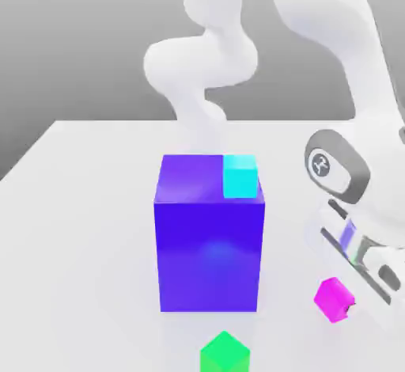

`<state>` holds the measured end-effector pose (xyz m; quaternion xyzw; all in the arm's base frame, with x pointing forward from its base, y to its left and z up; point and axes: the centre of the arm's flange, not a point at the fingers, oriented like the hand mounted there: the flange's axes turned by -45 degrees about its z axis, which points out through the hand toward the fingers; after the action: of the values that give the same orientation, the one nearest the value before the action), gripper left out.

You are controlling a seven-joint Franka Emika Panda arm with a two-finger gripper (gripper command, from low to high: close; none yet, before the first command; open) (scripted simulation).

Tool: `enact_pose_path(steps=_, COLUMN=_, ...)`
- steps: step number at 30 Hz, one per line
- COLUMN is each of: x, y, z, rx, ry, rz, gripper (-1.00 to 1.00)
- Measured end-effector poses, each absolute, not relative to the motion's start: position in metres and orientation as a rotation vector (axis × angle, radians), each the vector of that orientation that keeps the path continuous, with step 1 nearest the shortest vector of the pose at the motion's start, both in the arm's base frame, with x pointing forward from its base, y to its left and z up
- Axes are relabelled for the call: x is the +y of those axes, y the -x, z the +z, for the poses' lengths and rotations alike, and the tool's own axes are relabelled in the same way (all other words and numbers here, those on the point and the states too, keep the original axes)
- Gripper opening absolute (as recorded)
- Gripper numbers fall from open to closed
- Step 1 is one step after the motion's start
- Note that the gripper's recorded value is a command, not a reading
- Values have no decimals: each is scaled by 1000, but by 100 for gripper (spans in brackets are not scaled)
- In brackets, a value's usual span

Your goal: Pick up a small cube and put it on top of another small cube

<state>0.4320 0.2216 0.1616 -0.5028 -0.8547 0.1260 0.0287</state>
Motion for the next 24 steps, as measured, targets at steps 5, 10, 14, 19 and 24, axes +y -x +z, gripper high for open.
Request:
enact_pose_path(steps=5, x=205, y=-446, z=167, rx=-2647, ry=1479, rz=463, gripper=-100)
enact_pose_path(steps=10, x=186, y=-461, z=181, rx=-2663, ry=1407, rz=474, gripper=-100)
enact_pose_path(steps=14, x=170, y=-473, z=199, rx=-2689, ry=1348, rz=442, gripper=-100)
enact_pose_path(steps=19, x=147, y=-488, z=229, rx=-2746, ry=1269, rz=338, gripper=-100)
enact_pose_path(steps=24, x=106, y=-496, z=244, rx=-2802, ry=1237, rz=181, gripper=-100)
